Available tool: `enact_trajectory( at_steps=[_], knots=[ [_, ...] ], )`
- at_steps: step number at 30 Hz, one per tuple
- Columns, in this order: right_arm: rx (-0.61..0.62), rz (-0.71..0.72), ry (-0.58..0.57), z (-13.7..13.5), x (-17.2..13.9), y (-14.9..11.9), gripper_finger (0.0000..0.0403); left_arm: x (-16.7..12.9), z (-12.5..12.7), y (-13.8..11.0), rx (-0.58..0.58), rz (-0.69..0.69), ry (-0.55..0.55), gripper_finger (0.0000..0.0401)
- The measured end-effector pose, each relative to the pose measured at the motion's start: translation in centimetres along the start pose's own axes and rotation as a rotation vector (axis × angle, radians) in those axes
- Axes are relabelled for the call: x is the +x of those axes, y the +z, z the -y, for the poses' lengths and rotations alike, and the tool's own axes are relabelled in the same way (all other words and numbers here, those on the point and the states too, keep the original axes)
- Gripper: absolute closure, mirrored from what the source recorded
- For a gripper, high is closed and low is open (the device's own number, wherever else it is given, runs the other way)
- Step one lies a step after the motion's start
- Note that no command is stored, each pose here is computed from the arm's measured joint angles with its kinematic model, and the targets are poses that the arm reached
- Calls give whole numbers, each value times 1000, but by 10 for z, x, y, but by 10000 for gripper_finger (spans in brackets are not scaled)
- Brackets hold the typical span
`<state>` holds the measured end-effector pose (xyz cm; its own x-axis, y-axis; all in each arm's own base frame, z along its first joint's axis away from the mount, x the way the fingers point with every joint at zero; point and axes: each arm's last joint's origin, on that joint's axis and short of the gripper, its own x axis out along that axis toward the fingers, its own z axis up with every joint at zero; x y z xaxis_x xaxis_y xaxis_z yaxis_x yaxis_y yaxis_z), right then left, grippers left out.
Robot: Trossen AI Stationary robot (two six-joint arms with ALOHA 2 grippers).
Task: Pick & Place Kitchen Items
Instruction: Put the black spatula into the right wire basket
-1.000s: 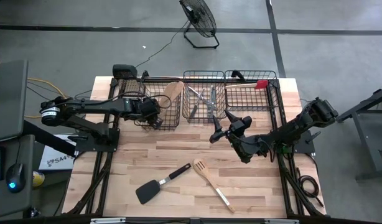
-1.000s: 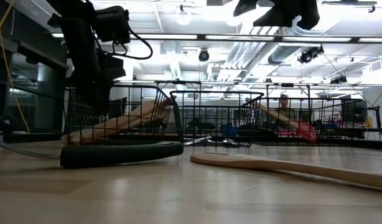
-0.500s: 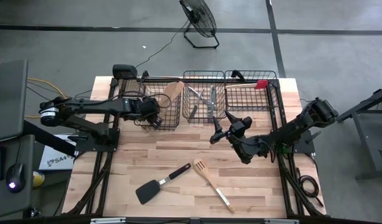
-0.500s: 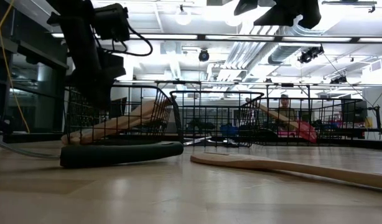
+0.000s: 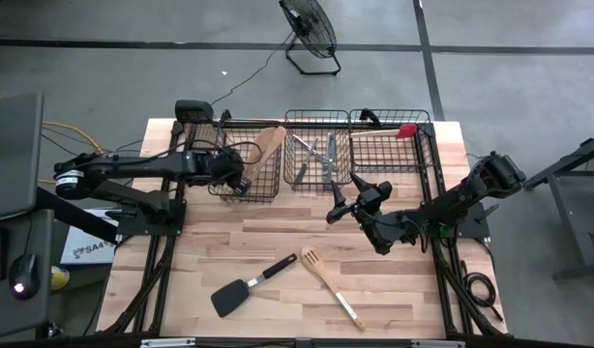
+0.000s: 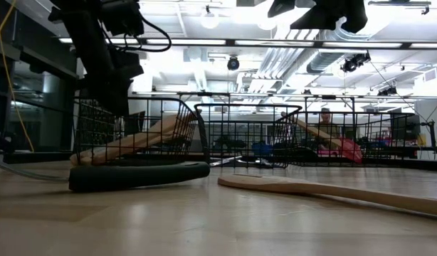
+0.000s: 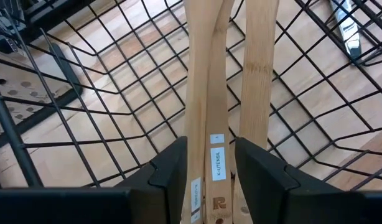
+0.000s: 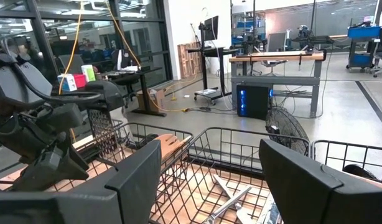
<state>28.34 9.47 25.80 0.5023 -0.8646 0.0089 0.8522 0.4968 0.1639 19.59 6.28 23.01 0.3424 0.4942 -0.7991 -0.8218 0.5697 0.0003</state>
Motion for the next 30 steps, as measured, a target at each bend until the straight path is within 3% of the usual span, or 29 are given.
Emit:
enact_trajectory(
  at_steps=[14, 22, 30],
  knots=[
    [2, -2, 13, -1, -3, -1, 141, -15, -4, 3, -9, 47, -73, 269],
    [-6, -12, 136, -6, -23, 2, 141, -40, -4, 1, 60, 158, -166, 269],
    [-90, 1, 215, -22, -48, 31, 141, -60, 7, -5, 123, 256, -266, 269]
  ],
)
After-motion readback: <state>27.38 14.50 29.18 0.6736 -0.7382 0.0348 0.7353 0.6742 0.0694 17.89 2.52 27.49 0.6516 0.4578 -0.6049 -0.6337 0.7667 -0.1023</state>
